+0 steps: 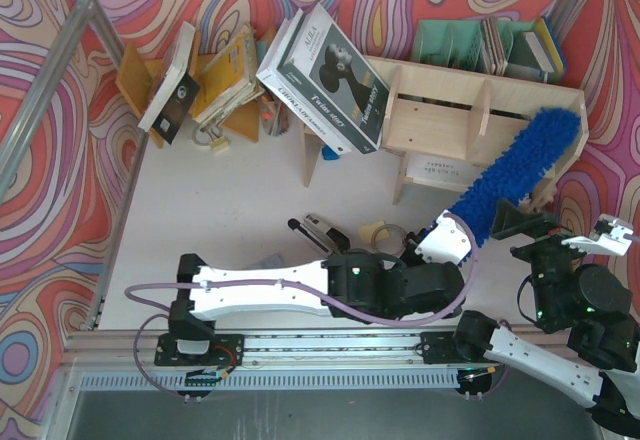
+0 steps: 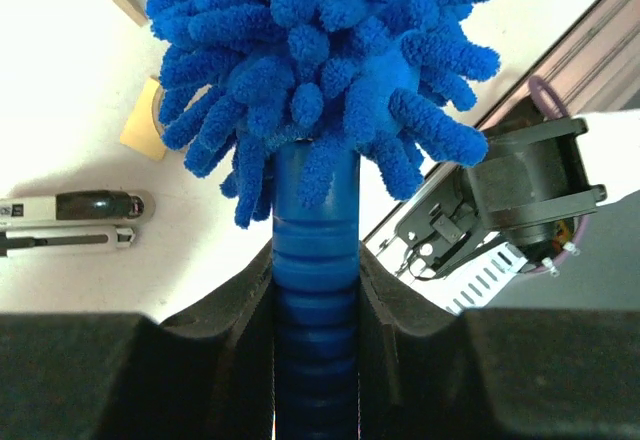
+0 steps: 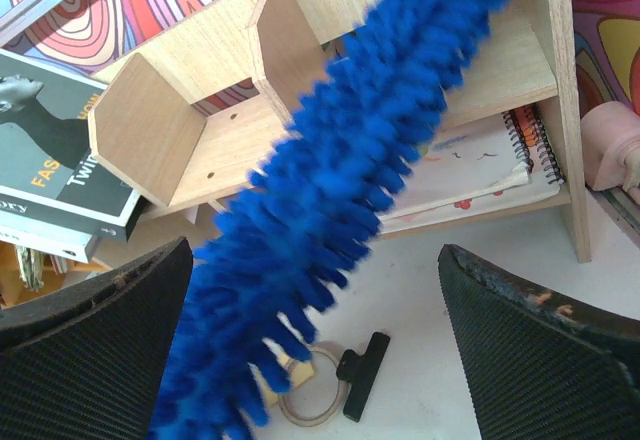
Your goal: Dust the bookshelf with a duster
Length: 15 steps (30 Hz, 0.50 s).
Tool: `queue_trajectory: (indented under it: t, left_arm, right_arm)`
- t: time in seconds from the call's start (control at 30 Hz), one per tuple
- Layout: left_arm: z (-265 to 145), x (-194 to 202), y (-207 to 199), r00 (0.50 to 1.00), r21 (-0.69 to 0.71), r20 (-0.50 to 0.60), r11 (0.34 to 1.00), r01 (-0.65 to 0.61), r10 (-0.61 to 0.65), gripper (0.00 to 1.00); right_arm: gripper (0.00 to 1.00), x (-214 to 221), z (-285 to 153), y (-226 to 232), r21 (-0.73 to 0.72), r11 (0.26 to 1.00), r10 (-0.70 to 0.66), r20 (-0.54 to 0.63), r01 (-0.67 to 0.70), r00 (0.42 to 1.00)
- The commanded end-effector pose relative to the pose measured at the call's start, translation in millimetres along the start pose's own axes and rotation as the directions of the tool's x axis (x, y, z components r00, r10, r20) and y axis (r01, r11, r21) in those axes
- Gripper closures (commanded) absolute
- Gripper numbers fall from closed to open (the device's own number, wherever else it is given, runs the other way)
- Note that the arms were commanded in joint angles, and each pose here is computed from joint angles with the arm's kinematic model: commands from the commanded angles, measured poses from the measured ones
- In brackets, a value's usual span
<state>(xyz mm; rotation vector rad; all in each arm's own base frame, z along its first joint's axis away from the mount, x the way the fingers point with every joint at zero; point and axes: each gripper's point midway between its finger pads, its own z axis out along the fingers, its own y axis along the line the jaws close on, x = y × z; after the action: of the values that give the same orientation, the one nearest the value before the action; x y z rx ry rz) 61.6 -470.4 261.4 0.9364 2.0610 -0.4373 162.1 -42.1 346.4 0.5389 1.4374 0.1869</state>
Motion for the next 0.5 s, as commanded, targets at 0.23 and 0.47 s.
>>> queue_trajectory:
  t: [0.23,0.47]
  left_arm:
    - [-23,-37,2,0.989,0.025,0.137,0.998,0.051,-0.054,1.00]
    - [3,-5,3,0.997,0.001,0.036,0.997,0.071,-0.071,1.00]
  right_arm:
    - [0.01,-2,-1,-8,0.018,1.000,-0.012,0.014,0.012,1.000]
    - [0.01,-1,-1,-7,0.016,1.000,-0.009,0.014,0.009,1.000]
